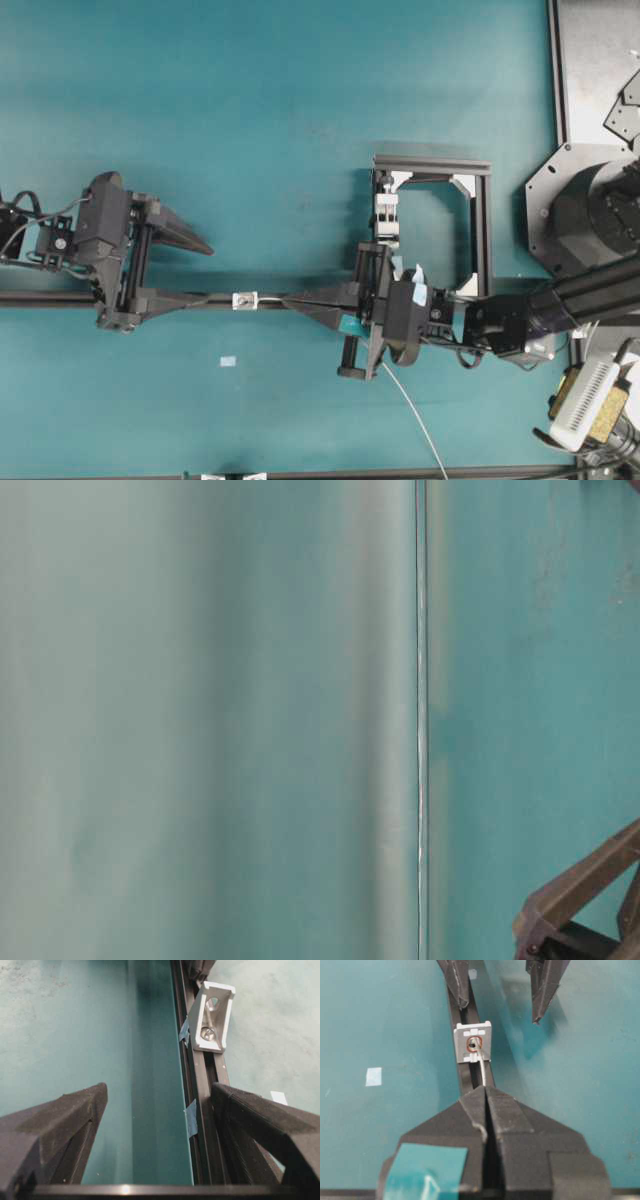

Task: Insert the wire into the hole on the right side and pull it with the left arm.
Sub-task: 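Push the wire tip through the hole in the white bracket leftward, then move the left gripper right and close it on the protruding wire tip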

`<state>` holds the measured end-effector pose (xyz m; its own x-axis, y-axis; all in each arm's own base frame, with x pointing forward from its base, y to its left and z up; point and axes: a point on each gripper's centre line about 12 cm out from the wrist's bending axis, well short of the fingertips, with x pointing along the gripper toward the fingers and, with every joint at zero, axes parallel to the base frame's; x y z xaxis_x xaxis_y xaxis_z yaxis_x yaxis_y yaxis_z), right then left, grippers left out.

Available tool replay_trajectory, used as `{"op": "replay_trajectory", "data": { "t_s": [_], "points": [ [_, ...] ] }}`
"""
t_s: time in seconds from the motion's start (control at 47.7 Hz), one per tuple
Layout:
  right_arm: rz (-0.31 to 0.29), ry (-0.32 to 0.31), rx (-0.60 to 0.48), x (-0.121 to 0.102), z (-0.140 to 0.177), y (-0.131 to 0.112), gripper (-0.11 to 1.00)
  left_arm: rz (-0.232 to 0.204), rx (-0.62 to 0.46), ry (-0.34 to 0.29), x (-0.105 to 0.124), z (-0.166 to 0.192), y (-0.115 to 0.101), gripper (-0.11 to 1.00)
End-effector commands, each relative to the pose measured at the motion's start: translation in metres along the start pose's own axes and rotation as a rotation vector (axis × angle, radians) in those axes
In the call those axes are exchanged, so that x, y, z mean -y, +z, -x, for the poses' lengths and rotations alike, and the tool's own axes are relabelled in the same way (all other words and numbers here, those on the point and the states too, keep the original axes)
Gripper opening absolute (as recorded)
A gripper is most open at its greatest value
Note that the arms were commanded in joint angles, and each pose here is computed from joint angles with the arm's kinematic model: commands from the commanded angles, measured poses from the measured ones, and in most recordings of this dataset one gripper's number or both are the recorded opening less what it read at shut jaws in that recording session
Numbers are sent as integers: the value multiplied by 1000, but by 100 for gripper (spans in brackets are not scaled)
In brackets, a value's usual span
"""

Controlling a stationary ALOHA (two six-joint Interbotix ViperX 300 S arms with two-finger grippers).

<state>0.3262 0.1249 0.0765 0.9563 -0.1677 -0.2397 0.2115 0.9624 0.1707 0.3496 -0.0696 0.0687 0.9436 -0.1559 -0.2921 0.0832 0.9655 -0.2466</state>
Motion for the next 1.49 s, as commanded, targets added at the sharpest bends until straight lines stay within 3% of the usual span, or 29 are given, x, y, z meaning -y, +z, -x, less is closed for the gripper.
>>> {"op": "replay_trajectory", "data": {
  "t_s": [0.0,1.238,1.469],
  "points": [
    [-16,-3,23,-2,-4,7,0,0,38,-12,4,1,12,56],
    [20,-6,54,-12,-30,19,0,0,35,-11,4,1,11,56],
    [25,-4,41,-13,-32,18,0,13,52,-20,8,0,22,55]
  ]
}}
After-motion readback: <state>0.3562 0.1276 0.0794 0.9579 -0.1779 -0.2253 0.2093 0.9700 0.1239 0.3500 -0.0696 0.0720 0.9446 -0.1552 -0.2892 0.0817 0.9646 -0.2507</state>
